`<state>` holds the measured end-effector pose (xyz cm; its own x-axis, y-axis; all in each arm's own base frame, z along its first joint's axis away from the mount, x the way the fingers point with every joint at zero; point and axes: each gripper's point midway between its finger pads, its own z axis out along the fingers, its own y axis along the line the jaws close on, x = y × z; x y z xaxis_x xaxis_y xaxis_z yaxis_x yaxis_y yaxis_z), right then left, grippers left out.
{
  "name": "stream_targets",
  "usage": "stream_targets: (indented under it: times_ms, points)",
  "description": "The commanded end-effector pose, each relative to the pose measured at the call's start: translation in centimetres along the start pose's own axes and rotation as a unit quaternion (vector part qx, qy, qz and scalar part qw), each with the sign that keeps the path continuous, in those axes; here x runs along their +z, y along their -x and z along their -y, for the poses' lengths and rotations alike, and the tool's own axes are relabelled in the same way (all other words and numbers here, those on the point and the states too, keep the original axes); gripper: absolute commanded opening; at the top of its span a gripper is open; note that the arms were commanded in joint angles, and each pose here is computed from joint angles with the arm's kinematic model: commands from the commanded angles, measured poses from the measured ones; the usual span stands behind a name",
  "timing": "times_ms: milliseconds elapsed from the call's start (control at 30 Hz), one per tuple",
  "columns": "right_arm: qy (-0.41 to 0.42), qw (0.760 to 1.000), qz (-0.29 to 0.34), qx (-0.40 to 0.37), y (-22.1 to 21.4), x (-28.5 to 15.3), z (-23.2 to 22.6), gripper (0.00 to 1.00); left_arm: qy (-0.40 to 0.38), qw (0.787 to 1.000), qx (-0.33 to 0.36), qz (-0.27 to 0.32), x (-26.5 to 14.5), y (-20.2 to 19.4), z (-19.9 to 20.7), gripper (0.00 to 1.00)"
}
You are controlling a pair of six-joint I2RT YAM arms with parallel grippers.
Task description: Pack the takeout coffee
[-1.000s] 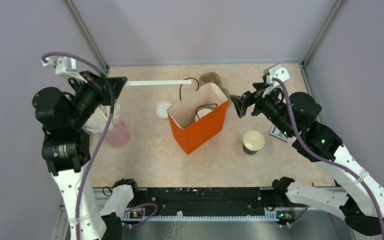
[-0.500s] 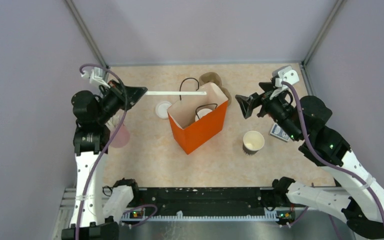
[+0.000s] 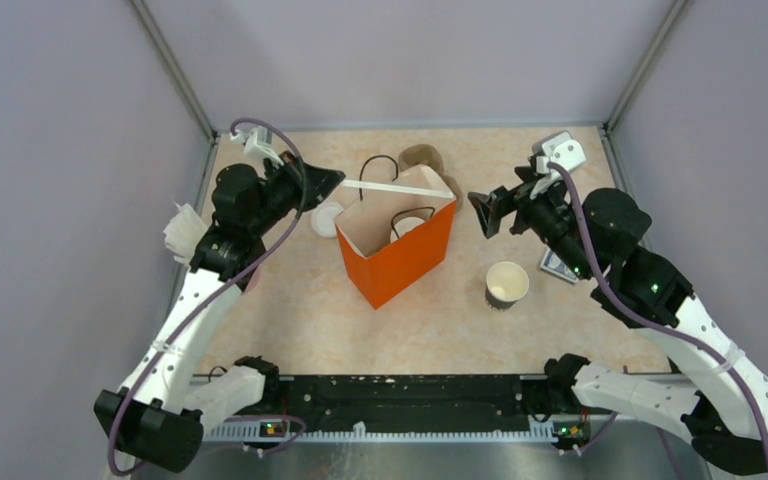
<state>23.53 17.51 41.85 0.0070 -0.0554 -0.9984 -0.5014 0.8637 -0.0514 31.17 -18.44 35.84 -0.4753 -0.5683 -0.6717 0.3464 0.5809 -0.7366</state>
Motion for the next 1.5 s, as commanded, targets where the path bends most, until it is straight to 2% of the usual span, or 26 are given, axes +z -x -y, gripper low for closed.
stream_targets:
  times_ms: [0,167,267,400,600,633,700,833,900,933,1000,1033,1167,1200,1233,1267,1333,1467]
  points:
    - [-0.028,0.999,0.021,0.004,1.9,-1.0,1.5,0.89,-0.009,0.997,0.027,0.072,-0.5,2.9,1.1,0.00]
    - [-0.033,0.999,0.019,0.012,1.8,-1.1,1.6,0.89,-0.006,0.996,0.031,0.084,-1.5,3.4,1.6,0.00]
    - [-0.032,0.999,0.020,0.016,1.8,-1.0,1.5,0.89,0.009,0.997,0.027,0.073,-1.5,2.3,0.3,0.01]
    - [-0.030,0.999,0.019,0.017,1.7,-0.9,1.4,0.89,0.006,0.999,-0.013,0.043,-0.7,0.2,-0.8,0.02]
    - [-0.033,0.999,0.020,0.021,1.7,-1.0,1.5,0.89,0.009,0.999,0.004,0.039,-1.1,-0.1,-0.9,0.02]
    - [-0.033,0.999,0.021,0.023,1.7,-1.1,1.5,0.89,0.010,0.999,0.007,0.037,-1.2,-0.2,-1.0,0.05]
    - [-0.032,0.999,0.022,0.024,1.7,-1.1,1.4,0.89,0.012,1.000,0.005,0.027,-1.1,-0.6,-1.1,0.16]
    - [-0.032,0.999,0.022,0.026,1.7,-1.1,1.5,0.89,0.008,1.000,0.008,0.013,-1.2,-0.9,-0.9,0.21]
    - [-0.032,0.999,0.021,0.026,1.7,-1.1,1.5,0.89,0.013,1.000,0.019,0.015,-1.6,-0.6,-0.6,0.29]
    - [-0.031,0.999,0.022,0.026,1.6,-1.0,1.4,0.89,0.016,0.999,0.027,0.016,-1.8,-0.4,-0.5,0.37]
    - [-0.028,0.999,0.021,0.033,1.5,-0.9,1.2,0.89,0.022,0.999,0.038,0.015,-2.3,-0.1,-0.2,0.59]
    - [-0.027,0.999,0.020,0.041,1.4,-0.8,1.0,0.89,0.023,0.999,0.045,0.015,-2.6,0.2,0.1,0.64]
    - [-0.024,0.997,0.013,0.067,1.3,-0.3,0.6,0.89,0.030,0.995,0.088,0.029,-4.0,1.9,1.3,0.74]
    - [-0.026,0.997,0.006,0.075,1.0,-0.1,0.5,0.89,0.032,0.994,0.100,0.034,-4.3,2.4,1.7,0.80]
    - [-0.030,0.996,-0.009,0.082,0.4,0.1,0.4,0.89,0.032,0.992,0.113,0.037,-4.7,2.9,2.1,0.96]
    - [-0.037,0.995,-0.018,0.091,0.1,0.3,0.5,0.89,0.030,0.991,0.127,0.039,-5.0,3.4,2.7,0.98]
    - [-0.059,0.990,-0.064,0.109,-1.4,0.8,0.6,0.89,0.033,0.987,0.155,0.036,-5.7,4.3,3.7,0.99]
    - [-0.101,0.974,-0.127,0.158,-2.0,1.6,0.6,0.92,0.040,0.979,0.200,0.017,-7.5,5.4,5.4,0.99]
